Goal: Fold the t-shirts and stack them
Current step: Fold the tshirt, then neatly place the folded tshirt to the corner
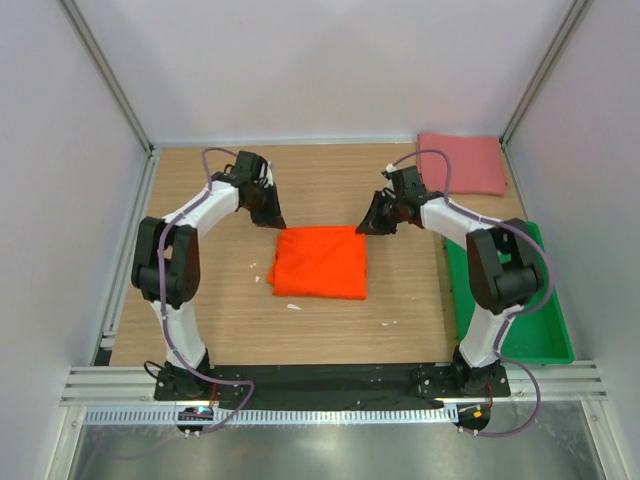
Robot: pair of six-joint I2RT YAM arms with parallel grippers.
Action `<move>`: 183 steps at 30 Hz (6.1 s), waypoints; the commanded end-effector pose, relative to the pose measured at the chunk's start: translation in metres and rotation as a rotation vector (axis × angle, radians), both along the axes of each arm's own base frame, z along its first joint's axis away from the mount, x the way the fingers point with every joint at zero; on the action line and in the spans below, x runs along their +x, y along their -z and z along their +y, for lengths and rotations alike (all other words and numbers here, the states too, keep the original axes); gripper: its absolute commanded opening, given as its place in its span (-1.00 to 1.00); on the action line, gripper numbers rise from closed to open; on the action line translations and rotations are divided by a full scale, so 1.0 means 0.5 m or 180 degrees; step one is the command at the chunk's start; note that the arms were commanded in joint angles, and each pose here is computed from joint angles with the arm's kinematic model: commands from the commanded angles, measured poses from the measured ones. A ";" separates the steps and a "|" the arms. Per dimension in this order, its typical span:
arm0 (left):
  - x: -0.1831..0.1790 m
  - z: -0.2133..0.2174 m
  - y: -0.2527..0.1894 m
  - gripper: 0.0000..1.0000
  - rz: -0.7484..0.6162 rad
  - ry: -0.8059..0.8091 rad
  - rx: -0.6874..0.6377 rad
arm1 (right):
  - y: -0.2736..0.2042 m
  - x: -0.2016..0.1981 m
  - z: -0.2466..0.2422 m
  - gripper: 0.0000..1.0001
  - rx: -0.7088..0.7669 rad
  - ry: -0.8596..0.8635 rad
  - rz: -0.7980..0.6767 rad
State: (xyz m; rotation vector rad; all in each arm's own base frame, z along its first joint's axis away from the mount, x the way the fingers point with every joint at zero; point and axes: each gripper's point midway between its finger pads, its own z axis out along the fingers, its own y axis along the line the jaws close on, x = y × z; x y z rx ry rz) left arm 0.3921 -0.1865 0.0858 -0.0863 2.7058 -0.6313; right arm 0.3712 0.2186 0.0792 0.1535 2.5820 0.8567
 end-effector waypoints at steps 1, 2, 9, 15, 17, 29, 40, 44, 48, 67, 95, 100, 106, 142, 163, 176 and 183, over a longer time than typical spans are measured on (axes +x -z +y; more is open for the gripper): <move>0.087 0.026 -0.008 -0.73 -0.0329 -0.0056 0.0178 | 0.015 0.082 0.006 -0.82 0.0058 -0.0183 -0.0200; 0.103 0.030 -0.003 -0.59 -0.0355 -0.0092 0.0156 | -0.004 0.110 0.008 -0.75 0.0056 -0.0186 -0.0272; 0.113 0.062 -0.044 0.00 -0.0471 -0.0166 0.0351 | -0.027 0.132 -0.033 0.46 -0.0322 -0.0157 -0.0311; -0.030 0.043 -0.050 0.27 -0.0152 0.0018 -0.0035 | -0.077 0.073 -0.052 0.99 -0.0368 -0.0250 -0.0315; -0.075 0.045 -0.023 0.28 -0.0063 -0.0019 -0.0102 | -0.060 0.036 -0.051 0.99 -0.0284 -0.0291 -0.0237; -0.135 -0.018 0.009 0.29 -0.0420 0.0163 -0.0622 | -0.035 -0.067 -0.041 0.99 0.0052 -0.0453 -0.0119; -0.164 -0.054 0.048 0.24 -0.0179 0.0180 -0.0636 | -0.032 -0.100 -0.048 0.99 0.0079 -0.0413 -0.0052; -0.179 -0.046 0.060 0.23 -0.0180 0.0154 -0.0443 | -0.036 -0.103 -0.049 0.99 0.0074 -0.0417 -0.0072; -0.191 -0.039 0.063 0.21 -0.0091 0.0132 -0.0286 | -0.034 -0.105 -0.049 0.99 0.0071 -0.0417 -0.0058; -0.225 -0.041 0.090 0.17 0.0072 0.0182 -0.0033 | -0.016 -0.127 -0.058 0.99 0.0039 -0.0414 0.0003; -0.217 -0.004 0.078 0.18 -0.0002 0.0239 0.0267 | -0.006 -0.136 -0.057 0.99 0.0099 -0.0368 0.0052; -0.207 -0.021 0.098 0.18 0.0068 0.0299 0.0189 | -0.005 -0.137 -0.058 0.99 0.0088 -0.0372 0.0064; -0.200 -0.041 0.088 0.03 0.0080 0.0318 0.0038 | -0.005 -0.136 -0.060 0.99 0.0088 -0.0364 0.0072; -0.247 -0.032 0.095 -1.00 0.0477 -0.0091 -0.0956 | -0.002 0.026 -0.056 0.99 0.0038 -0.0296 -0.0292; -0.252 0.023 0.132 -1.00 0.0674 -0.0156 -0.0624 | 0.024 0.119 0.040 0.57 0.0648 -0.0887 -0.0435; -0.239 0.037 0.141 -1.00 0.0692 -0.0161 -0.0558 | 0.109 0.003 0.127 0.32 0.0778 -0.1123 0.0062; -0.238 0.043 0.139 -1.00 0.0679 -0.0138 -0.0518 | 0.080 0.018 0.137 -0.58 0.0807 -0.1127 -0.0058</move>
